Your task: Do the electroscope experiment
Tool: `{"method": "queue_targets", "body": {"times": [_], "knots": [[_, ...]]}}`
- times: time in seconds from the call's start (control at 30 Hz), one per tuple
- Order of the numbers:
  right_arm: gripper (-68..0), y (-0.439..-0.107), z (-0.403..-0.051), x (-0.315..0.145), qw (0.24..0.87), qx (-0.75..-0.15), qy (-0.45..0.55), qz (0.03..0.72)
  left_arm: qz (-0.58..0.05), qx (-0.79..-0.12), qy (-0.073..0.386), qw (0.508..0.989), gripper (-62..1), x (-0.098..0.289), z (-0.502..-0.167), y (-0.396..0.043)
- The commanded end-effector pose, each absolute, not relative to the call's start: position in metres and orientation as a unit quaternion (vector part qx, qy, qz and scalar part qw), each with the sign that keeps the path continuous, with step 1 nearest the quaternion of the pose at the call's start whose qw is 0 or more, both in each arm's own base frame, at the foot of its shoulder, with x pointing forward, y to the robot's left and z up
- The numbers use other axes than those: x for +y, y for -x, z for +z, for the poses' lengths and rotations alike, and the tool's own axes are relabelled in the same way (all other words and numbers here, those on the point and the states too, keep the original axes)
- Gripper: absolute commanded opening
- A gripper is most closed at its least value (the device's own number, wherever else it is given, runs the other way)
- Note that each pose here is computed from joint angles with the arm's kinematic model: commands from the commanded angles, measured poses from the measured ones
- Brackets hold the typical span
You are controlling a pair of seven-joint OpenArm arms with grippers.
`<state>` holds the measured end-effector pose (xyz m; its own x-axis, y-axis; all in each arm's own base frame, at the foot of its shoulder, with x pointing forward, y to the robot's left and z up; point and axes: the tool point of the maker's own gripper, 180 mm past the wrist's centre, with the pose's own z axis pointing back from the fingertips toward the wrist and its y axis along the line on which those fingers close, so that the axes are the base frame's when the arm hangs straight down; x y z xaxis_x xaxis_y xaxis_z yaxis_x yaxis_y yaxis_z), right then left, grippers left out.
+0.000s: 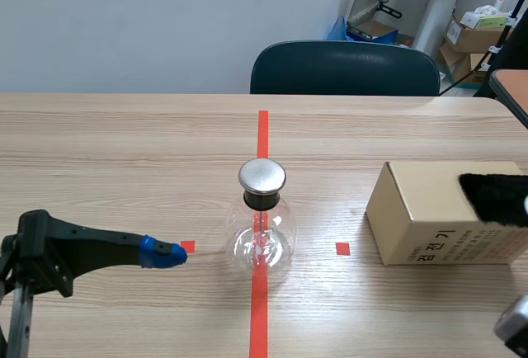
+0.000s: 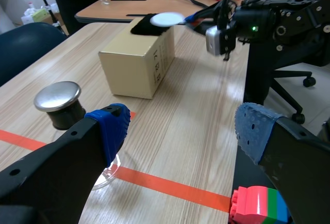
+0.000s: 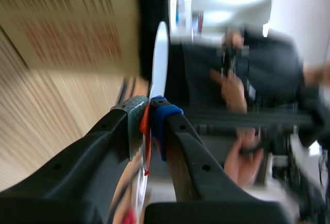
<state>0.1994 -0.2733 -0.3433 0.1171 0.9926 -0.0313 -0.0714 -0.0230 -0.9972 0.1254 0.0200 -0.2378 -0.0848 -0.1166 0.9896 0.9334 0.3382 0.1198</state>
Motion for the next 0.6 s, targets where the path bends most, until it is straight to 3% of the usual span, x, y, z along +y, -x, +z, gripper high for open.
{"method": "queue_targets", "body": {"times": [0.0,0.13,0.37,0.57], "knots": [[-66.5,-0.203,-0.331,-0.260,0.488,-0.467,0.522,0.521,-0.448,-0.588,0.360,0.569,-16.3,0.017,-0.230,-0.126],[-66.5,-0.200,-0.334,-0.216,0.426,-0.522,0.455,0.582,-0.447,-0.589,0.359,0.569,-16.3,0.017,-0.230,-0.126],[-66.5,-0.203,-0.329,-0.268,0.501,-0.460,0.533,0.502,-0.447,-0.589,0.359,0.569,-16.3,0.017,-0.230,-0.126],[-66.5,-0.200,-0.334,-0.219,0.433,-0.519,0.460,0.576,-0.448,-0.588,0.355,0.571,-16.3,0.018,-0.231,-0.127]]}}
